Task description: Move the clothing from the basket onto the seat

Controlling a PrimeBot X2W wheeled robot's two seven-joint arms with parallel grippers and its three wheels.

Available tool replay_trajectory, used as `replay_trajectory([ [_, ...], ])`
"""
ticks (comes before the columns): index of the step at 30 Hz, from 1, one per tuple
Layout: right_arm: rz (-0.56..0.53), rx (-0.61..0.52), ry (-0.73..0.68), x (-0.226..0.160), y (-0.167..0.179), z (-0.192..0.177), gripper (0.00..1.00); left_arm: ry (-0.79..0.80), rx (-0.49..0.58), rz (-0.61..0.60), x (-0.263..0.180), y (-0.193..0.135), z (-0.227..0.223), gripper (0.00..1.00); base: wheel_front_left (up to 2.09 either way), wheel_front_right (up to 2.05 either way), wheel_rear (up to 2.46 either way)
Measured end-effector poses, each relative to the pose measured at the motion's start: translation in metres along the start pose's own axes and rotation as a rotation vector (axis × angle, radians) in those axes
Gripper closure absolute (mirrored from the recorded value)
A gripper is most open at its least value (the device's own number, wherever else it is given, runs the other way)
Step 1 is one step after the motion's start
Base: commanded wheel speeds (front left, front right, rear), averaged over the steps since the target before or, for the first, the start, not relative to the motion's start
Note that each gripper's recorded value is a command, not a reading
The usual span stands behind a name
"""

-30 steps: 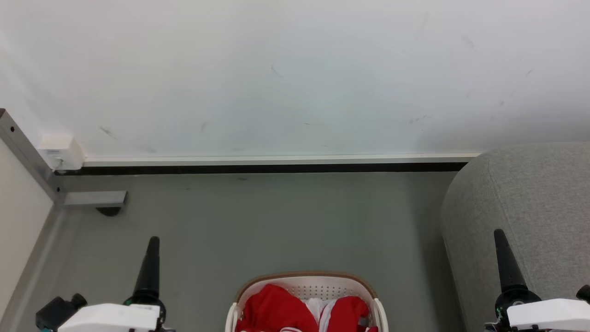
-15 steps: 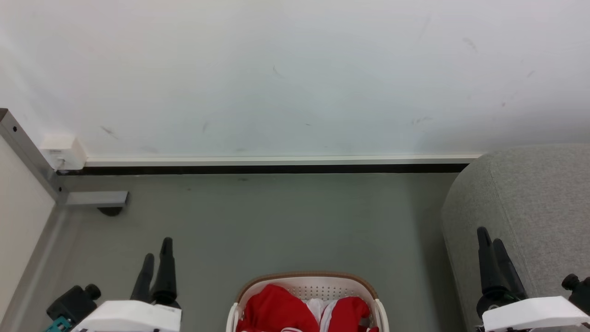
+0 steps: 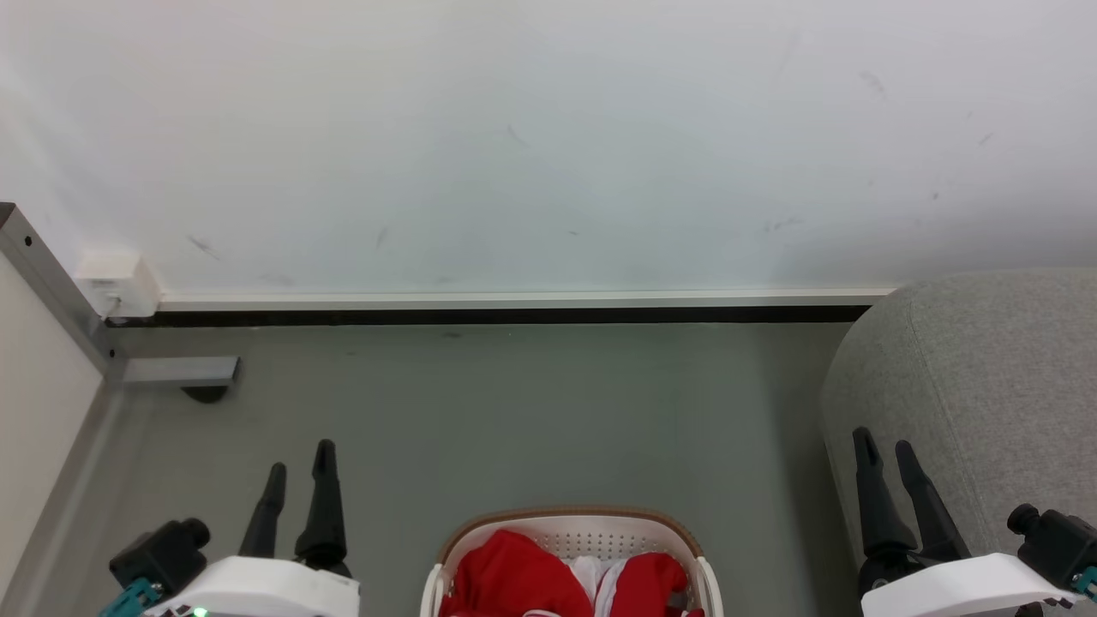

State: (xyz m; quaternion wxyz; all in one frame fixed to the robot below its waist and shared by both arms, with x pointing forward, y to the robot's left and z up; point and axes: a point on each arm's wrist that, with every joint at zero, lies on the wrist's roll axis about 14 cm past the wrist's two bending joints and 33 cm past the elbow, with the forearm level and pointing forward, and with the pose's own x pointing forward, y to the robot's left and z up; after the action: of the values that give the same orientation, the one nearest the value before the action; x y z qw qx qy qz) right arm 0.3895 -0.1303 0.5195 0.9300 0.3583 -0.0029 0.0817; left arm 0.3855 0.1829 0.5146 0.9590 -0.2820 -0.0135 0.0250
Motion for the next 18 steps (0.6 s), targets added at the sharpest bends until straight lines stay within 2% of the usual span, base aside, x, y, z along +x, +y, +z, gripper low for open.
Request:
replay_trajectory([
  [18, 0.035, -0.171, 0.007, 0.001, 0.007, -0.007, 0.00, -0.043, 0.186, -0.037, -0.001, -0.011, 0.006, 0.00, 0.00, 0.00, 0.00],
])
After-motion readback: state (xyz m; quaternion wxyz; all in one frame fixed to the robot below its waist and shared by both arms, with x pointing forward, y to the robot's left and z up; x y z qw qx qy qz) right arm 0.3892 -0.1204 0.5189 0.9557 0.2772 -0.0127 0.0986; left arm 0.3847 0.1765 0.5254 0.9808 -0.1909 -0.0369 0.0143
